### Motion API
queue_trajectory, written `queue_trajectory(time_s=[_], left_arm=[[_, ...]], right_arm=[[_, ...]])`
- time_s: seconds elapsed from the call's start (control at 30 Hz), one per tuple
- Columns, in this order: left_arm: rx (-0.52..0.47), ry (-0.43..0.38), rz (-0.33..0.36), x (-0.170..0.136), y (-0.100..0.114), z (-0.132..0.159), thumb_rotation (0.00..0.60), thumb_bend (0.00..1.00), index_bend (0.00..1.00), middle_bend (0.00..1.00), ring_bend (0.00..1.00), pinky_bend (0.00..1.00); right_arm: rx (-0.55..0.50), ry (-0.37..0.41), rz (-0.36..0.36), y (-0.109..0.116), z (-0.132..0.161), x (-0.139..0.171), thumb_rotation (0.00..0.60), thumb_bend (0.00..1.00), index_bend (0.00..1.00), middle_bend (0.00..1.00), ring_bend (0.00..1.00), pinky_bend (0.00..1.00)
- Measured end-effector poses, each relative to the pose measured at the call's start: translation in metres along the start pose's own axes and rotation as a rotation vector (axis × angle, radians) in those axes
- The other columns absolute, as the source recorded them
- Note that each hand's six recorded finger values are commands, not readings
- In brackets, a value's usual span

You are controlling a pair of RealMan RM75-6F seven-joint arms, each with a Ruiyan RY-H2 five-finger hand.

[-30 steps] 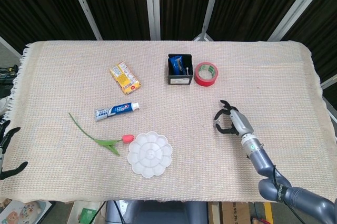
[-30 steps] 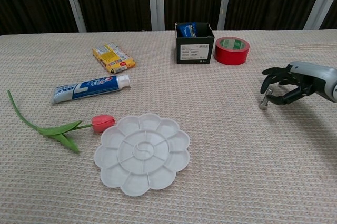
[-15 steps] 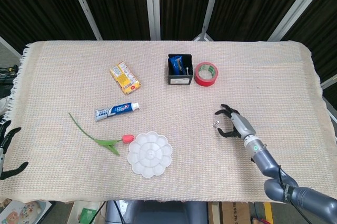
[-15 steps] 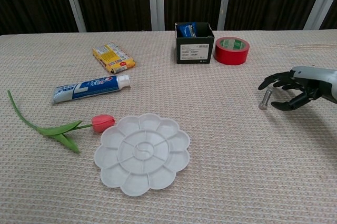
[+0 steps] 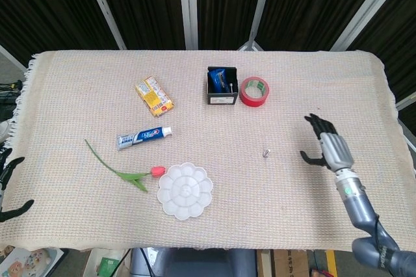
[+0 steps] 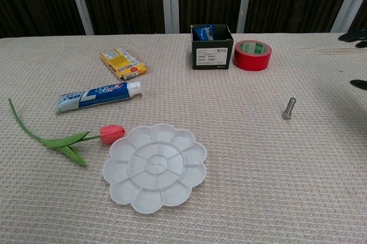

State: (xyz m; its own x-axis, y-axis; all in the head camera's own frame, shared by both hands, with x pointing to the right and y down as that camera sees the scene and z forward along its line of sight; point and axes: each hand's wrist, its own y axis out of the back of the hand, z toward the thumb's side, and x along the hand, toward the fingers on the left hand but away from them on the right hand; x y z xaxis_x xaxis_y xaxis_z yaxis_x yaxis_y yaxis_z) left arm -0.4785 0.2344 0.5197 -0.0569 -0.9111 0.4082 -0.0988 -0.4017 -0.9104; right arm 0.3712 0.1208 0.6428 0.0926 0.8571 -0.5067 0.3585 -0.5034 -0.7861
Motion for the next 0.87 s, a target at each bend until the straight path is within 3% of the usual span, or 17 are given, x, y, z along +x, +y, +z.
queue_trajectory(time_s=[0.17,0.3,0.5,0.7,0.87], left_arm=[[-0.004,-0.003,0.001,-0.001,0.000,0.001,0.600,0.25,0.17,0.00,0.00,0.00],[-0.005,-0.008,-0.001,-0.002,0.000,0.002,0.600,0.25,0.17,0.00,0.00,0.00],[-0.017,-0.013,0.002,-0.004,0.002,0.002,0.600,0.25,0.17,0.00,0.00,0.00],[-0.034,-0.012,0.008,-0.004,0.006,-0.003,0.600,0.25,0.17,0.00,0.00,0.00],[-0.039,-0.019,0.010,-0.004,0.008,-0.003,0.600,0.25,0.17,0.00,0.00,0.00]], right_arm=[[0.150,-0.040,-0.178,0.041,-0.016,0.058,0.600,0.33,0.08,0.00,0.00,0.00],[0.239,-0.040,-0.249,0.050,-0.019,0.116,0.600,0.29,0.05,0.00,0.00,0.00],[0.353,0.027,-0.224,0.037,0.000,0.155,0.600,0.28,0.05,0.00,0.00,0.00],[0.425,0.055,-0.170,0.021,0.014,0.168,0.600,0.28,0.05,0.00,0.00,0.00],[0.443,0.055,-0.171,0.019,0.015,0.168,0.600,0.28,0.05,0.00,0.00,0.00]])
